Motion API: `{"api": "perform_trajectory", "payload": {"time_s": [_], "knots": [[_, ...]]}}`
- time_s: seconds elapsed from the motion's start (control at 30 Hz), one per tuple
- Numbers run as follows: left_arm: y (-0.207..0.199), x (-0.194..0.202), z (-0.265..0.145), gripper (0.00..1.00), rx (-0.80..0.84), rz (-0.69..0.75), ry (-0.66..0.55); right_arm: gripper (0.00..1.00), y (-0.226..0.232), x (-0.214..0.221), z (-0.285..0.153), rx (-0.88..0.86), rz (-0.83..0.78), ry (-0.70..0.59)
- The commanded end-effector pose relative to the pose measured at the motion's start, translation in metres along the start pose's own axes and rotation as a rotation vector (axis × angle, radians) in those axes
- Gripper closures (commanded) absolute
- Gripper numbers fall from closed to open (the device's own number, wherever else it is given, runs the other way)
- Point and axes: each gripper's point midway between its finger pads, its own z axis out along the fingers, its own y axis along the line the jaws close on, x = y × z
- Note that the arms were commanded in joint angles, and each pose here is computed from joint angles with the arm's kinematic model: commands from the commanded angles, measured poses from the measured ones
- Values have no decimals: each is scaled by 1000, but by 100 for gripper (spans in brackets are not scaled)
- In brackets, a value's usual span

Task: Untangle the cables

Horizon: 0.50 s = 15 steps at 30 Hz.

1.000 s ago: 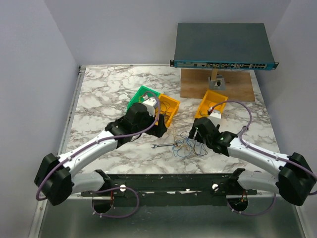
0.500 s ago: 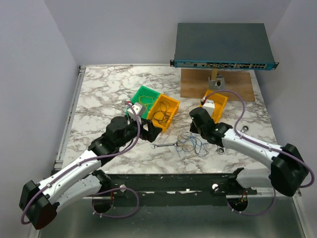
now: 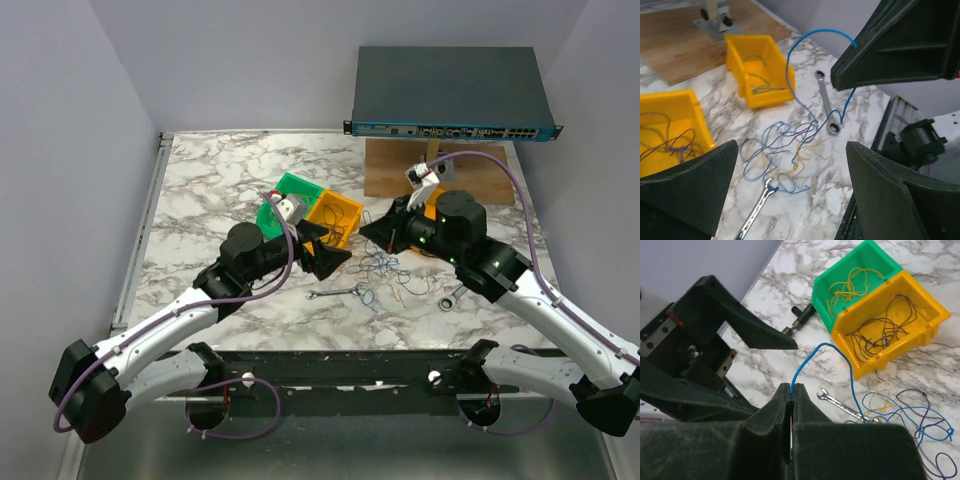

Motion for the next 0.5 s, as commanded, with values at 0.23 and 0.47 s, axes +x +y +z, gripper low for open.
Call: {"api": "perform_trajectory", "payload": {"time_s": [0.23,0.47], "knots": [[-56,-27,32,3,351,-112,-80,99,28,0,-11,-131,26,52],[-59,-17,47,3,416,-172,-71,99,34,-6,-16,-151,29,32]]}}
